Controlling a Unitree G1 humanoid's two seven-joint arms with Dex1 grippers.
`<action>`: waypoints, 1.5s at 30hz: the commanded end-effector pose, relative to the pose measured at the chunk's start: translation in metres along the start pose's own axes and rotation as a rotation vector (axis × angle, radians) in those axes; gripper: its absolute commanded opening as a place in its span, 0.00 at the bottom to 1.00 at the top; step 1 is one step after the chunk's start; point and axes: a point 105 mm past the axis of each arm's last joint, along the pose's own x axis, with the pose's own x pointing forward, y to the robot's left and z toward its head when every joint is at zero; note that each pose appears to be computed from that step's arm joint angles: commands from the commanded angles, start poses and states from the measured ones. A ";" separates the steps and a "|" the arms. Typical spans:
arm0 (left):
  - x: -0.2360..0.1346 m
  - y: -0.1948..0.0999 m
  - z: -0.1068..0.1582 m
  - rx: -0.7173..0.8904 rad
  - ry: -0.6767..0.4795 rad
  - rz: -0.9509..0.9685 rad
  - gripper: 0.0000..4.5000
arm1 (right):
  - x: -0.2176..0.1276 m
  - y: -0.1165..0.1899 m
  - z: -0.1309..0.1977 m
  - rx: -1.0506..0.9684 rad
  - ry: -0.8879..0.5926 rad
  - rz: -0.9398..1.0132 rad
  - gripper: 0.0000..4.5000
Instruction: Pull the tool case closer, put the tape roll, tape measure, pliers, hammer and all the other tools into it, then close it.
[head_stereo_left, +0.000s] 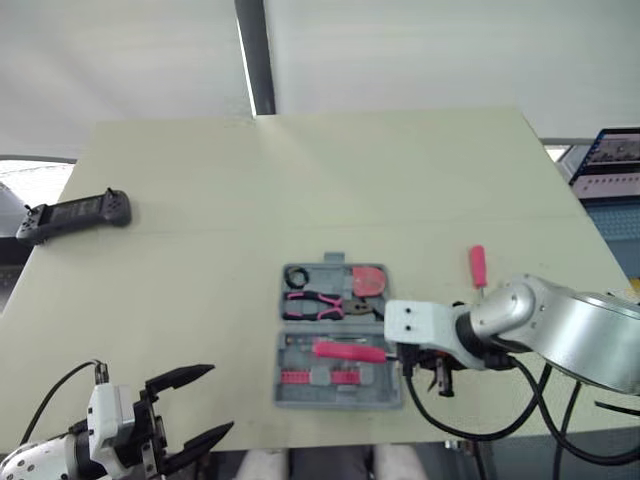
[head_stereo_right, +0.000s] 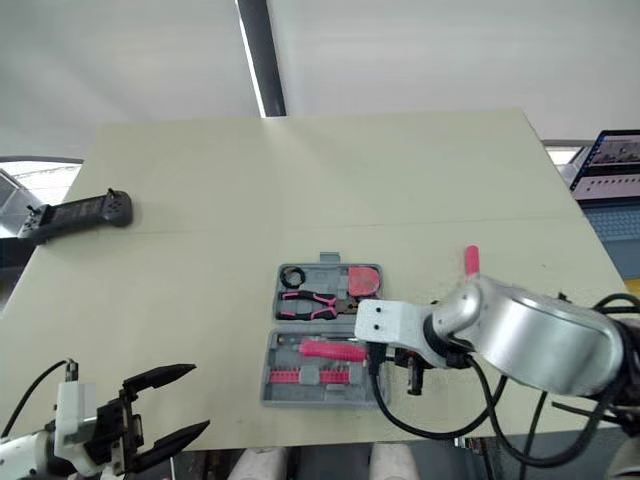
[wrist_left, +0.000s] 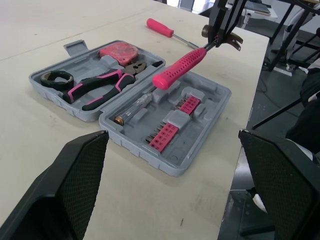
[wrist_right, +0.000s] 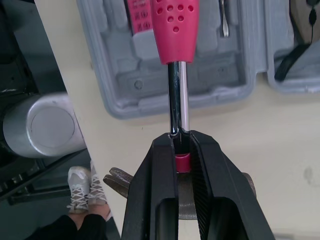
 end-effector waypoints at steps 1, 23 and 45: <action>-0.005 -0.002 0.000 0.014 0.013 0.013 1.00 | 0.000 -0.003 0.009 -0.038 0.005 -0.017 0.01; -0.010 -0.008 -0.005 -0.002 0.031 0.050 1.00 | 0.029 -0.008 0.048 -0.141 0.073 0.020 0.01; -0.009 -0.016 -0.002 -0.010 0.045 0.047 1.00 | 0.042 -0.009 0.061 -0.132 0.079 0.035 0.01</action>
